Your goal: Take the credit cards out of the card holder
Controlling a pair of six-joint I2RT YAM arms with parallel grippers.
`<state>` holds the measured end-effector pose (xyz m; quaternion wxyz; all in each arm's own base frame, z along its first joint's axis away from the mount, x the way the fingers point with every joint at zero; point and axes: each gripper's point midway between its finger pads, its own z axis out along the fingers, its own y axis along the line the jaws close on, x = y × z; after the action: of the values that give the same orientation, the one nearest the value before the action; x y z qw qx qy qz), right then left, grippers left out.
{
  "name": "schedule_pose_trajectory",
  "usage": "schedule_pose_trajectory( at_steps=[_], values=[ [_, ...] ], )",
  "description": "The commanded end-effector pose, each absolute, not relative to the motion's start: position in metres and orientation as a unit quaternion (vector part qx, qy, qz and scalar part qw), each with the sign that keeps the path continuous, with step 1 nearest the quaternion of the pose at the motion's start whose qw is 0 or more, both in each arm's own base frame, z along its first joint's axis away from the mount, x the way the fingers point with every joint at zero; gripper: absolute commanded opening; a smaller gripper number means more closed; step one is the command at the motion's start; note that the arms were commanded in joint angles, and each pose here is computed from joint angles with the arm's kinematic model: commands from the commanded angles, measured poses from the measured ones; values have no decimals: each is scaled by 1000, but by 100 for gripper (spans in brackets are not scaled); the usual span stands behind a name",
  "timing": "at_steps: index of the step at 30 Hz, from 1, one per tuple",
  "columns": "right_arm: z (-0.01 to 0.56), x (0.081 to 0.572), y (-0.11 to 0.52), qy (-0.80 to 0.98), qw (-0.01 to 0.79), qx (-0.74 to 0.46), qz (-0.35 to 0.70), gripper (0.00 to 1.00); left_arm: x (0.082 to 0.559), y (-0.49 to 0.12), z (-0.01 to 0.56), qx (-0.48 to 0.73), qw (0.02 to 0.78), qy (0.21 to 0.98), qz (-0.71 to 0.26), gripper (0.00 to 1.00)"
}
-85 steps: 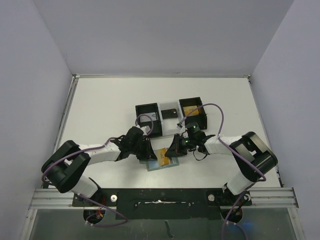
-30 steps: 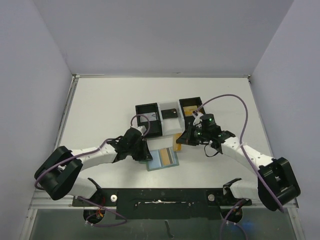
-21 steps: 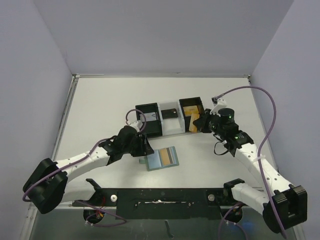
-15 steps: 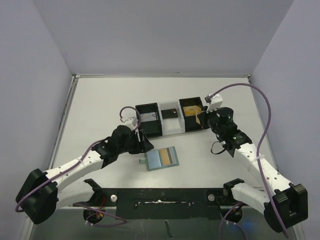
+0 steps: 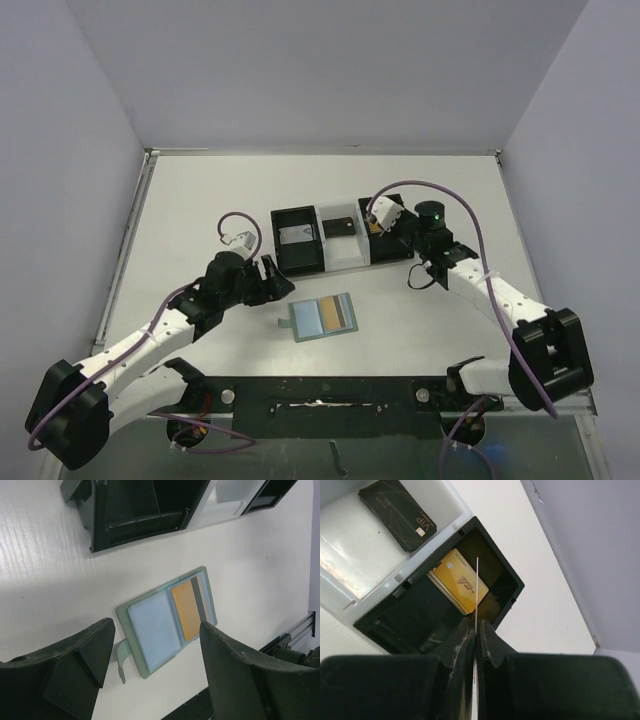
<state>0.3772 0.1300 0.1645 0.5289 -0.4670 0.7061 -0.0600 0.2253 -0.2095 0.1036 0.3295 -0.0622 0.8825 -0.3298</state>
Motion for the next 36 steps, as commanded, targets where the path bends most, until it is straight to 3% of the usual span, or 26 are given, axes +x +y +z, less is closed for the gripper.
schedule_pose_trajectory(
  at_steps=[1,24,36],
  values=[
    [192,410,148,627,564,-532,-74,0,228,-210,116,-54,341,874,-342,68],
    [119,484,138,639,477,-587,-143,0,225,-207,113,-50,328,879,-342,69],
    [91,490,143,630,446,-621,-135,13,223,-207,103,-49,310,888,-337,69]
  ],
)
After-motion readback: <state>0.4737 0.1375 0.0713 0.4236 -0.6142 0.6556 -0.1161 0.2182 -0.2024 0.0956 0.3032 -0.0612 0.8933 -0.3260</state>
